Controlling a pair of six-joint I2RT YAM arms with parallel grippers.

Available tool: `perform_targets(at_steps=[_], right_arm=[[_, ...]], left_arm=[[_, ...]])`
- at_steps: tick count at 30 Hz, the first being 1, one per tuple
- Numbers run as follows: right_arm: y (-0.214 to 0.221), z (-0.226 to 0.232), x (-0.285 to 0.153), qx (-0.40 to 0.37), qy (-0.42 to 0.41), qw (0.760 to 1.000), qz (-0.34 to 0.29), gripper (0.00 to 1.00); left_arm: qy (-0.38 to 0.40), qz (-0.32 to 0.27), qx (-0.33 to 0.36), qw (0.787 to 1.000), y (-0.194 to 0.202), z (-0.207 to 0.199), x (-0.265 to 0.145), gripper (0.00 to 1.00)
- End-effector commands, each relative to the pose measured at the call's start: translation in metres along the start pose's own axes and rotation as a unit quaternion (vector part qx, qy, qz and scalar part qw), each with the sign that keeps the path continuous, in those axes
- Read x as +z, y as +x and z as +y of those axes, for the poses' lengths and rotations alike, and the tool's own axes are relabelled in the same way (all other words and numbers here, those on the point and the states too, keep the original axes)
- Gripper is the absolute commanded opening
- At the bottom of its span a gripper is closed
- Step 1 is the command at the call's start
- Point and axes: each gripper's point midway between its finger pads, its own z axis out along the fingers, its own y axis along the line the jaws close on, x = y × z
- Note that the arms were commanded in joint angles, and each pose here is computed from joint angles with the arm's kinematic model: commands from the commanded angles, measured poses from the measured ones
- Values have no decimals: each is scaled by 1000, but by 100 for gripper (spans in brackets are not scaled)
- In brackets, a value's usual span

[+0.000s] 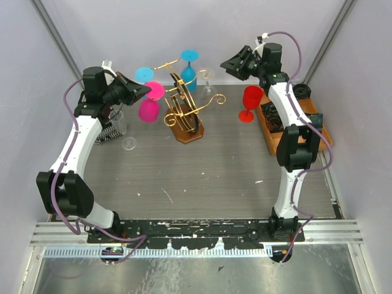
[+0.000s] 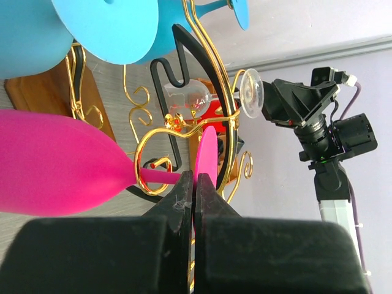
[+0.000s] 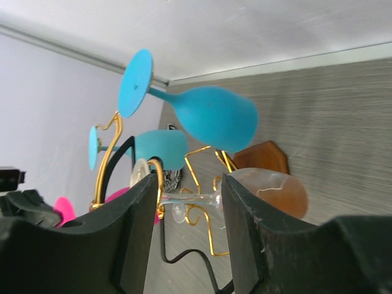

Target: Take the wine glass off the wine glass rack

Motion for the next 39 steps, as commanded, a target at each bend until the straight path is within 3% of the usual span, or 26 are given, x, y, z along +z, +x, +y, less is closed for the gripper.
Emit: perform_targets(at_steps=[1,16,30,35,39], right_arm=[[-7,54,-5,-18,-90,996,-3,51],[28,59,10,-23,-93,995,38,49],[35,63,17,-22,-101,993,55,48],[40,70,24,-20,-117,991,64,41],[47,75,27,-18,-129,989,76,30]], left_arm=[[36,-18,10,999,-10,-18,-17,0],[45,-14,-12,999,0,-4,-22,0],[82,-66,19,994,-44,-21,15,0],[116,-46,16,992,-31,-33,28,0],[119,-26,8,993,-17,-31,28,0]])
